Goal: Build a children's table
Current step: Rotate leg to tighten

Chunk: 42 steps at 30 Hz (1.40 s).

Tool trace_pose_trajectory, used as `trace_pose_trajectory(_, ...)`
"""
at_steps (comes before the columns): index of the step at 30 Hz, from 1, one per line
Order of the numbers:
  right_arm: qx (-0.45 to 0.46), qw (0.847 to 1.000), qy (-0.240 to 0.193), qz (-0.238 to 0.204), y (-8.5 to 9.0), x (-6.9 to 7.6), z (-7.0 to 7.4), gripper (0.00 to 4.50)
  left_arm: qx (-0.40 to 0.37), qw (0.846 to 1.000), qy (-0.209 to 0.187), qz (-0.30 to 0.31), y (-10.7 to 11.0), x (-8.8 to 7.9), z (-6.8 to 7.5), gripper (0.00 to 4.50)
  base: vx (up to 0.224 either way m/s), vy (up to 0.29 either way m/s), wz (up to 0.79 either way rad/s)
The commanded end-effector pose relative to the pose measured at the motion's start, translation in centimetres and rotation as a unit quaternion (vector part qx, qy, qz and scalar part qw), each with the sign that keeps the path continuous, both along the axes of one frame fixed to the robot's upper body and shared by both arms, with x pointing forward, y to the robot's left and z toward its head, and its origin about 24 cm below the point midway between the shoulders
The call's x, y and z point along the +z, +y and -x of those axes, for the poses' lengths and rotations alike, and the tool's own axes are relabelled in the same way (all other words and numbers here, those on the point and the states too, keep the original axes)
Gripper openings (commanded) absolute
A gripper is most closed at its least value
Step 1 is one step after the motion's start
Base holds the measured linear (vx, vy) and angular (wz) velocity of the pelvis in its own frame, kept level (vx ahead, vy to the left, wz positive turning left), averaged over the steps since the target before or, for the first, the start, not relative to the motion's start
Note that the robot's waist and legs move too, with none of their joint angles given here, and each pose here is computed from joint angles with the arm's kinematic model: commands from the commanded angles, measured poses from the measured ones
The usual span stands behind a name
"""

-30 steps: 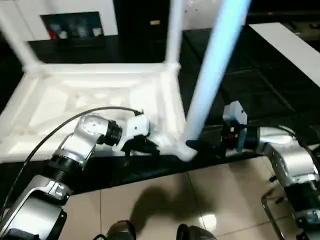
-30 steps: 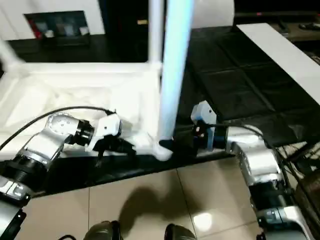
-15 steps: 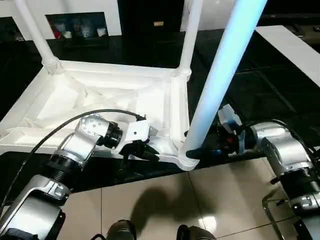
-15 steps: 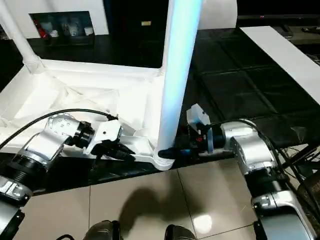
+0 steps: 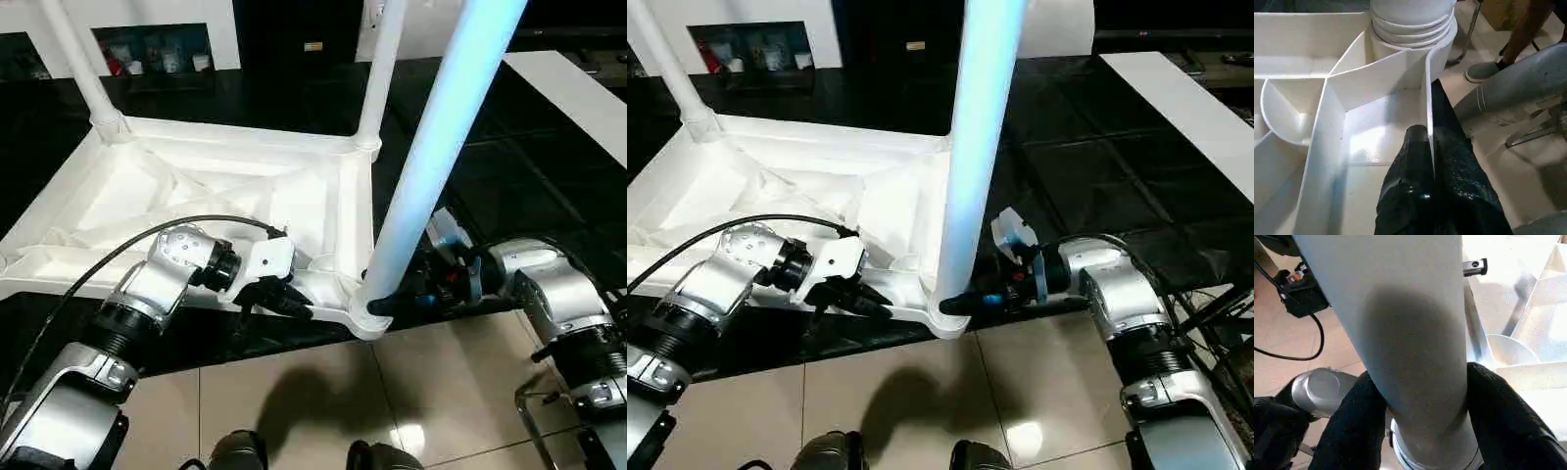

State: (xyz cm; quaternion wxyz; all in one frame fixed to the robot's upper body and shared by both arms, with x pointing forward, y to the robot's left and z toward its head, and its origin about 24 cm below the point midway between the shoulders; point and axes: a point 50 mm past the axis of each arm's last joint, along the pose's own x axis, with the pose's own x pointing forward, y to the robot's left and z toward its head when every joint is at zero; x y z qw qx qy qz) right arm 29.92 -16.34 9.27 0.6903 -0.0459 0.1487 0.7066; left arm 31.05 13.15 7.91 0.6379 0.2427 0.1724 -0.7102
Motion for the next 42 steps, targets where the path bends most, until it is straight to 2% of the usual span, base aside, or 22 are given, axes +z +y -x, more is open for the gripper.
trace_pose_trajectory(1,0.02,0.999,0.037,-0.028,0.6,0.1,0.7,2.05,0.002,1.0,-0.001,0.004,-1.0,0.4,-0.3,0.0,0.0,0.0,0.0)
trace_pose_trajectory(4,-0.001,0.998,0.046,-0.04,1.2,0.0,0.8,2.05,0.02,1.0,0.002,0.011,-1.3,0.5,-0.5,0.0,0.0,0.0,0.0)
trace_pose_trajectory(8,-0.083,0.996,0.025,-0.035,3.8,-0.5,0.3,2.05,0.09,0.995,0.006,0.031,-2.6,0.7,-1.6,0.0,0.0,0.0,0.0)
trace_pose_trajectory(12,-0.195,0.979,0.024,-0.047,5.9,-0.8,-1.0,2.05,0.144,0.988,0.005,0.059,-3.9,1.1,-2.5,0.0,0.0,0.0,0.0)
trace_pose_trajectory(16,-0.338,0.94,0.024,-0.048,8.6,-1.1,-2.7,2.04,0.256,0.963,-0.017,0.086,-5.6,1.7,-4.2,0.0,0.0,0.0,0.0)
trace_pose_trajectory(17,-0.348,0.936,0.025,-0.048,8.8,-1.1,-2.8,2.04,0.265,0.96,-0.016,0.088,-5.7,1.7,-4.4,0.0,0.0,0.0,0.0)
trace_pose_trajectory(18,-0.378,0.924,0.025,-0.049,9.2,-1.1,-3.1,2.04,0.291,0.952,-0.02,0.094,-5.9,1.9,-4.7,0.0,0.0,0.0,0.0)
trace_pose_trajectory(20,-0.454,0.889,0.027,-0.049,10.0,-1.1,-4.1,2.04,0.348,0.93,-0.03,0.11,-6.6,2.3,-5.4,0.0,0.0,0.0,0.0)
trace_pose_trajectory(22,-0.491,0.869,0.031,-0.049,10.3,-1.0,-4.5,2.03,0.371,0.92,-0.035,0.118,-6.9,2.5,-5.6,0.0,0.0,0.0,0.0)
trace_pose_trajectory(24,-0.506,0.86,0.039,-0.05,10.6,-1.0,-4.6,2.03,0.372,0.92,-0.044,0.116,-7.1,2.6,-5.7,0.0,0.0,0.0,0.0)
trace_pose_trajectory(27,-0.507,0.86,0.03,-0.053,10.6,-1.0,-4.3,2.03,0.362,0.924,-0.048,0.113,-7.2,2.5,-5.5,0.0,0.0,0.0,0.0)
trace_pose_trajectory(28,-0.506,0.86,0.03,-0.055,10.2,-1.1,-4.2,2.59,0.355,0.927,-0.049,0.111,-6.9,2.4,-5.3,0.0,0.0,0.0,0.0)
trace_pose_trajectory(32,-0.507,0.859,0.023,-0.068,8.6,-1.0,-4.1,2.75,0.328,0.938,-0.049,0.099,-6.0,2.0,-4.7,0.0,0.0,0.0,0.0)
trace_pose_trajectory(34,-0.506,0.859,0.016,-0.073,7.7,-0.9,-4.1,3.15,0.319,0.942,-0.049,0.09,-5.4,1.7,-4.5,0.0,0.0,0.0,0.0)
trace_pose_trajectory(35,-0.508,0.858,0.014,-0.071,6.9,-1.0,-4.0,3.15,0.313,0.945,-0.052,0.084,-5.0,1.6,-4.4,0.0,0.0,0.0,0.0)
trace_pose_trajectory(36,-0.508,0.858,0.014,-0.071,6.9,-1.0,-4.0,3.16,0.313,0.945,-0.052,0.084,-5.0,1.6,-4.4,0.0,0.0,0.0,0.0)
trace_pose_trajectory(37,-0.496,0.866,-0.006,-0.061,5.3,-0.9,-3.8,3.2,0.289,0.953,-0.057,0.07,-4.0,1.2,-4.0,0.0,0.0,0.0,0.0)
trace_pose_trajectory(38,-0.476,0.877,-0.022,-0.061,4.6,-0.6,-3.6,3.33,0.266,0.96,-0.059,0.064,-3.5,1.1,-3.7,0.0,0.0,0.0,0.0)
trace_pose_trajectory(39,-0.471,0.88,-0.026,-0.06,4.4,-0.6,-3.5,3.49,0.26,0.962,-0.058,0.062,-3.4,1.1,-3.6,0.0,0.0,0.0,0.0)
trace_pose_trajectory(40,-0.439,0.895,-0.042,-0.061,3.8,-0.2,-3.1,3.62,0.228,0.971,-0.058,0.053,-2.9,0.9,-3.2,0.0,0.0,0.0,0.0)
trace_pose_trajectory(42,-0.408,0.909,-0.055,-0.062,3.4,0.0,-2.7,3.67,0.196,0.978,-0.057,0.049,-2.6,0.9,-2.7,0.0,0.0,0.0,0.0)
